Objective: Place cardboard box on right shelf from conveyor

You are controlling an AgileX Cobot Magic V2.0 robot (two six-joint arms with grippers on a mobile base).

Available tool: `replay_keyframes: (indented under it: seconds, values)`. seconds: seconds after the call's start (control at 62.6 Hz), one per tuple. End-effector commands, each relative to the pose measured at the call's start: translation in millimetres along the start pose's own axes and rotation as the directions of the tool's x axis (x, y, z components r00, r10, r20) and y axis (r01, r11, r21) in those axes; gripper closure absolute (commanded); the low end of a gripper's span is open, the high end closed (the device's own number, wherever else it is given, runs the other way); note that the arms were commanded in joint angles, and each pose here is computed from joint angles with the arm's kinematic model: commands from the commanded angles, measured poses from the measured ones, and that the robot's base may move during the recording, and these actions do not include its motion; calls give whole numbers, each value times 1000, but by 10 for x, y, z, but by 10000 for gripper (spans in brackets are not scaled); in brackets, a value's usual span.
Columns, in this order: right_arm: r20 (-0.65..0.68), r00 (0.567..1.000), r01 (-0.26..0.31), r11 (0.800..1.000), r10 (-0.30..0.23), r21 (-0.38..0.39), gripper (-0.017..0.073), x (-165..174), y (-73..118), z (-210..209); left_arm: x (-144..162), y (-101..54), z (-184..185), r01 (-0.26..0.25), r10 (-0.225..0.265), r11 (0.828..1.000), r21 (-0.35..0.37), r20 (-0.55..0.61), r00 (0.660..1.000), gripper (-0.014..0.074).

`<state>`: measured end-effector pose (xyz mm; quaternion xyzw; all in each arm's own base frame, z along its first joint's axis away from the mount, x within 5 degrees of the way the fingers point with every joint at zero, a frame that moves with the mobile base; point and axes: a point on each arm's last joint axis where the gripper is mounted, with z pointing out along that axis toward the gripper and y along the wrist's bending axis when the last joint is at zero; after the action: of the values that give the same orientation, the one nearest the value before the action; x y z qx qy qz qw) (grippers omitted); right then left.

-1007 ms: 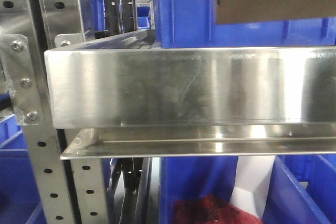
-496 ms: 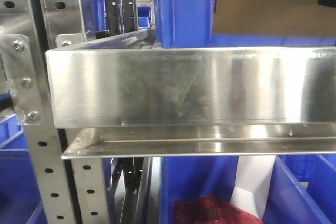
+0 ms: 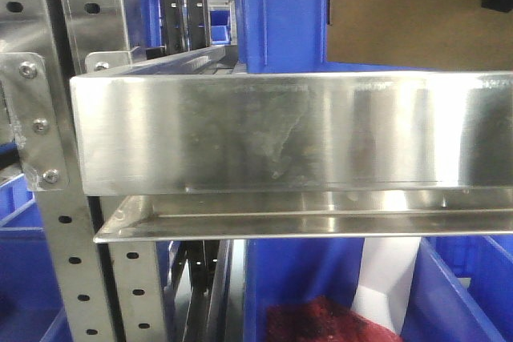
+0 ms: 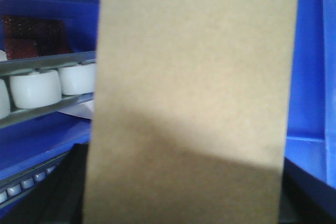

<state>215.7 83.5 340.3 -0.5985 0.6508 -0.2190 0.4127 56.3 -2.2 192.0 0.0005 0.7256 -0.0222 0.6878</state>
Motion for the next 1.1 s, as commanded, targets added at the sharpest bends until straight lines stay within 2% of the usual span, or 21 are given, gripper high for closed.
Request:
replay_keyframes:
  seconds: [0.0,0.16,0.416,0.623,0.927,1.087]
  values:
    - [58,998,-17,997,13,69,-32,-54,-78,-72,-62,3,-7,6,-6,1000,-2,94,996,710]
    - [65,995,-74,997,73,10,-32,-34,42,-38,-62,3,-7,6,-6,1000,-2,94,996,709]
    - [133,973,-191,981,191,-9,-32,-70,55,-163,-62,3,-7,6,-6,1000,-2,94,996,710]
    - [185,952,-248,969,243,4,-32,-71,44,-372,-62,3,-7,6,-6,1000,-2,94,996,710]
    - [196,948,-259,966,253,5,-32,-42,63,-540,-62,3,-7,6,-6,1000,-2,94,996,710]
    - [226,925,-307,951,304,-25,-32,-52,89,-635,-62,3,-7,6,-6,1000,-2,94,996,710]
